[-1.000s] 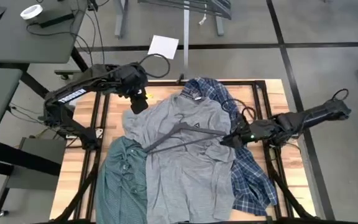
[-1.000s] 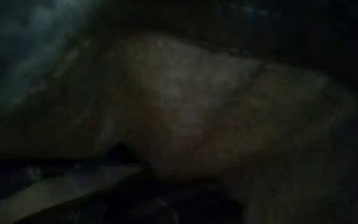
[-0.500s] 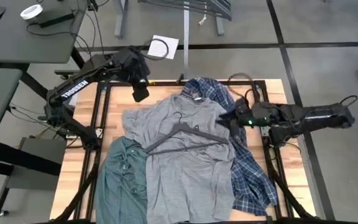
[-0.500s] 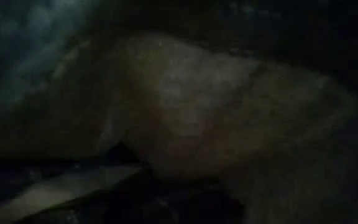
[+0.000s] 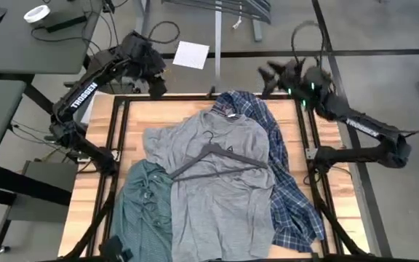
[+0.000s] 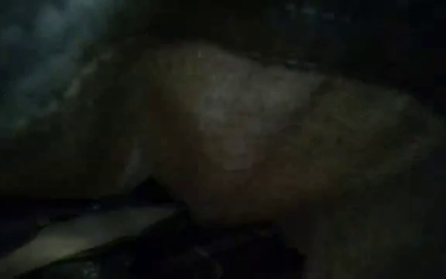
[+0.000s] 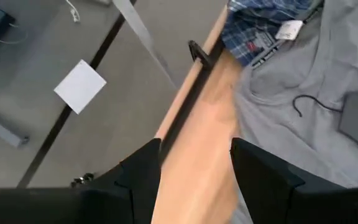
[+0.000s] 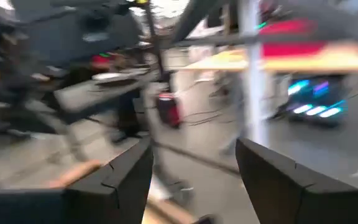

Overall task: Hang clothes
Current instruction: Remove the gray hanger from the hanger rack

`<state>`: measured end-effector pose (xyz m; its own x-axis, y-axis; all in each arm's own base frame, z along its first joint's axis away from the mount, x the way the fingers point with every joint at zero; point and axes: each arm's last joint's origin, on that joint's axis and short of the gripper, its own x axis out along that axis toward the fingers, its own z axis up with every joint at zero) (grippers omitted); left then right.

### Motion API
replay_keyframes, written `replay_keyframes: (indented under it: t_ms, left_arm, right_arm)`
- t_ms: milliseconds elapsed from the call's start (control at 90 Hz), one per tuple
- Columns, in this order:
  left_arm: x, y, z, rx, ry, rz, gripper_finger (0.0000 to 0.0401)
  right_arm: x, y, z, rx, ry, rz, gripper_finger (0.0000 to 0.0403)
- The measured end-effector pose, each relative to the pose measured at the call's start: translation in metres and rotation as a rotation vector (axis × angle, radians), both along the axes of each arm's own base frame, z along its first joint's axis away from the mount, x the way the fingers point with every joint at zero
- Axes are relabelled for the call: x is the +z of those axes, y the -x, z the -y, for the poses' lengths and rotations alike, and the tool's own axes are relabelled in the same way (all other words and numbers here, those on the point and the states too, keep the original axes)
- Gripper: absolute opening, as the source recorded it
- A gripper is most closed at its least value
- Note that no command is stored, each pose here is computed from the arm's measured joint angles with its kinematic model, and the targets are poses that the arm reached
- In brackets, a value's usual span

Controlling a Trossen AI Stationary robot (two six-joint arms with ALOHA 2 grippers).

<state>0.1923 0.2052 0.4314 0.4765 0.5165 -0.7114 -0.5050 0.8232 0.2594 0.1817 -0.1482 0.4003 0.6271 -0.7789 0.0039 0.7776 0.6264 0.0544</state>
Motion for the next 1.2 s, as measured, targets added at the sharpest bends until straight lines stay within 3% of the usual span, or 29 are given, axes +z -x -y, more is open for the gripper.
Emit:
replay_keyframes:
  t_ms: [233,367,567,833,1200]
  left_arm:
    - [0.005,0.021,-0.024,0.022,-0.028,0.088,0.0176]
    - [0.006,0.029,-0.03,0.05,-0.042,0.088,0.0176]
    - [0.005,0.037,-0.034,0.088,-0.024,0.082,0.0176]
    - [0.006,0.036,-0.035,0.111,-0.017,0.106,0.0176]
    - [0.006,0.036,-0.036,0.124,-0.016,0.122,0.0176]
  right_arm:
    - [0.05,0.008,0.076,-0.172,0.132,-0.201,0.0214]
    - [0.056,0.016,0.121,-0.111,0.089,-0.196,0.0214]
    - [0.039,0.022,0.173,-0.007,0.018,-0.185,0.0214]
    - [0.031,0.013,0.186,0.254,0.009,-0.147,0.0206]
    - [0.019,0.005,0.195,0.307,-0.014,-0.144,0.0109]
